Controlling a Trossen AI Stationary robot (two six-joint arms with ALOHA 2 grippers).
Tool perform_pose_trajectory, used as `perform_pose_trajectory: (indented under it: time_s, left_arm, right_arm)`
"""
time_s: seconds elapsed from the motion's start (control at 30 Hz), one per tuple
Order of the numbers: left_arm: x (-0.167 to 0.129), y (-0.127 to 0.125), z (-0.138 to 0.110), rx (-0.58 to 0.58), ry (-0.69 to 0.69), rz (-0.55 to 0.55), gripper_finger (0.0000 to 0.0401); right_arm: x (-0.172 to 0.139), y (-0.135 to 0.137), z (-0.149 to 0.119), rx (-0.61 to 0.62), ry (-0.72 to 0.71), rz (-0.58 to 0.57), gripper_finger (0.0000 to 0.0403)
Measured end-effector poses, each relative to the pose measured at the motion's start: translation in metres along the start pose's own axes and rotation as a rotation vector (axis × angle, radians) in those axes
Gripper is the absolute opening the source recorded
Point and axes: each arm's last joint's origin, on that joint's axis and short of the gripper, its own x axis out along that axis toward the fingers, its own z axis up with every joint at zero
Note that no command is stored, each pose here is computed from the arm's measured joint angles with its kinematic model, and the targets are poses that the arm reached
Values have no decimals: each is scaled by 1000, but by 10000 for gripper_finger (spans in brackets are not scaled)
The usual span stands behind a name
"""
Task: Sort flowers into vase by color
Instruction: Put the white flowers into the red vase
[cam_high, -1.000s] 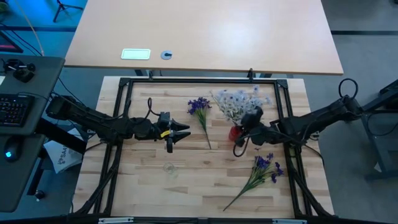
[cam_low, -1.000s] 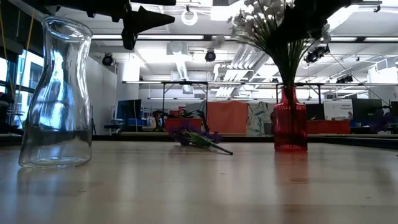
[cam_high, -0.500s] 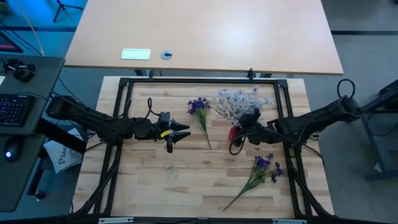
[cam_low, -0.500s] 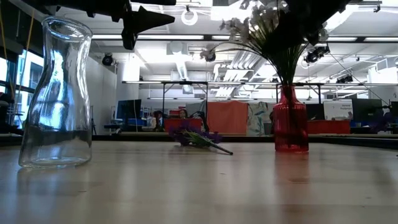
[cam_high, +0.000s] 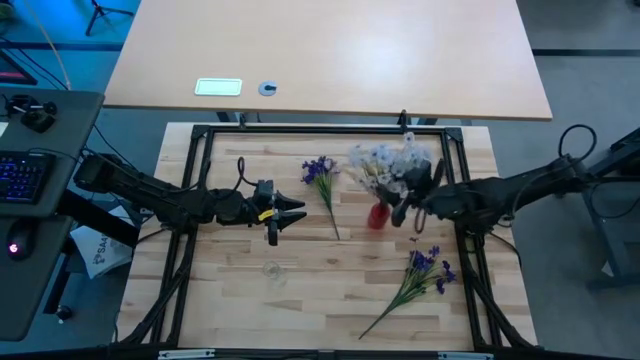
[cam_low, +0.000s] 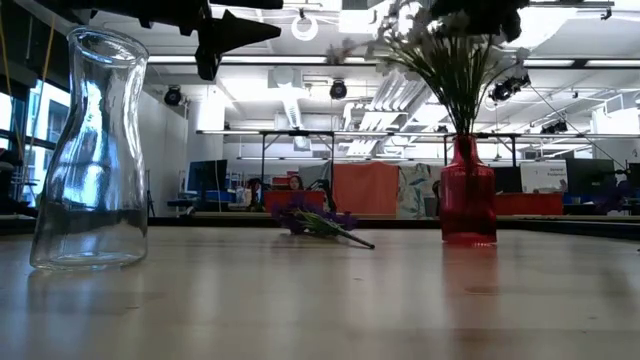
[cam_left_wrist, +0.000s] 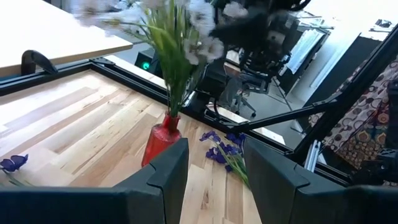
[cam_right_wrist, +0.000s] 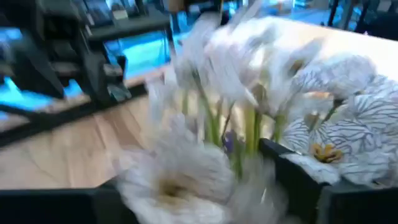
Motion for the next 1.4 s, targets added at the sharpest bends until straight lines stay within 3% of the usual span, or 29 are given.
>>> perform_pose_trajectory:
  time_s: [0.13, 0.37, 0.57, 0.8, 1.03, 1.27, 1.4]
  left_arm:
    - [0, 0, 0, 1, 3, 1, 142]
    - [0, 0, 0, 1, 4, 2, 142]
    - [0, 1, -1, 4, 14, 7, 142]
    - [0, 1, -1, 5, 15, 7, 142]
    - [0, 1, -2, 5, 16, 8, 142]
    - [0, 1, -2, 5, 15, 8, 142]
    - [0, 1, -2, 5, 15, 8, 142]
  right_arm:
    - [-8, -3, 12, 74, -79, 32, 245]
    - [-13, -3, 19, 103, -110, 119, 281]
    - [-10, 1, 7, 39, 29, 243, 287]
    - [-8, 6, -1, 66, 146, 369, 287]
    - [-19, 5, 14, 119, 58, 516, 287]
    - [-37, -7, 30, 192, -60, 566, 287]
    - [-43, -8, 37, 299, -76, 642, 287]
